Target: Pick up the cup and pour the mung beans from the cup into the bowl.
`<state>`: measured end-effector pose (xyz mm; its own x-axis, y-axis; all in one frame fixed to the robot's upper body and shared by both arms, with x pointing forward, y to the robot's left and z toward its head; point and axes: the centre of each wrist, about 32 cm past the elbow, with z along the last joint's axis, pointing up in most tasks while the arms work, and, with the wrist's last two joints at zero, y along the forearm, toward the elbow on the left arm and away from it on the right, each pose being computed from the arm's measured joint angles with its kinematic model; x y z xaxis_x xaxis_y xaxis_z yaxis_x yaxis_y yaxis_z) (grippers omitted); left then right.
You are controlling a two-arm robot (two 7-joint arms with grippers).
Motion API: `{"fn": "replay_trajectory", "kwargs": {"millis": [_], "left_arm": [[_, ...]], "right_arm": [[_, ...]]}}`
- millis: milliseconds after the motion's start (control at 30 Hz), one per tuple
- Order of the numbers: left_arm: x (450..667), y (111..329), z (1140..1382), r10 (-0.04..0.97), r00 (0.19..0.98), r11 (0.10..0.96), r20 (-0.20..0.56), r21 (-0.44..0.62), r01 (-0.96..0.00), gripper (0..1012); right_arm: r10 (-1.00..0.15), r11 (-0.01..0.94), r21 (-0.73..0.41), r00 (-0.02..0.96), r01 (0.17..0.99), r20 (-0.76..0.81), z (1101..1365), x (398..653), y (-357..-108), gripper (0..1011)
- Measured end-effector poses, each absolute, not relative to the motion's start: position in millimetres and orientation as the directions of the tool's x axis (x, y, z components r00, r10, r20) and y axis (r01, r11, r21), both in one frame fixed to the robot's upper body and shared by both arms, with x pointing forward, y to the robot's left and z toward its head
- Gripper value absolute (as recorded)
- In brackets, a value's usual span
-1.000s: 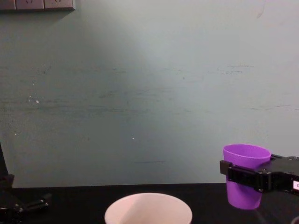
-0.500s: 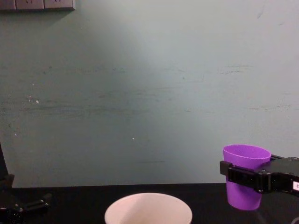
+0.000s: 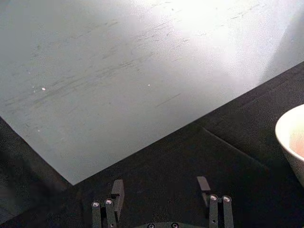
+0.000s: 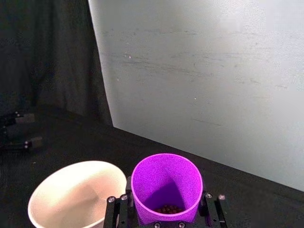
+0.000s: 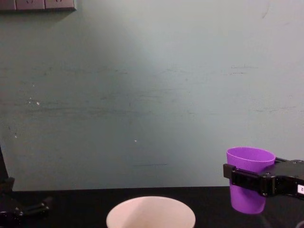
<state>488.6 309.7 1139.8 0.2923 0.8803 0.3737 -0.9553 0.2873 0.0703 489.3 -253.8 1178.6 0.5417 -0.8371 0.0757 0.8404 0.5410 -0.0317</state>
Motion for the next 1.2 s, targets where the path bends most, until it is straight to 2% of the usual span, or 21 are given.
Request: {"fn": "replay_trajectory", "kwargs": {"millis": [1200], "left_arm": [[488.6,309.7,1139.8,0.88,0.292,0.287,0.374,0.07,-0.955,1000]], "right_arm": [[-0.837,0.541,-0.032,0.542,0.84,0.076,1178.6,489.4,-253.8,729]]}}
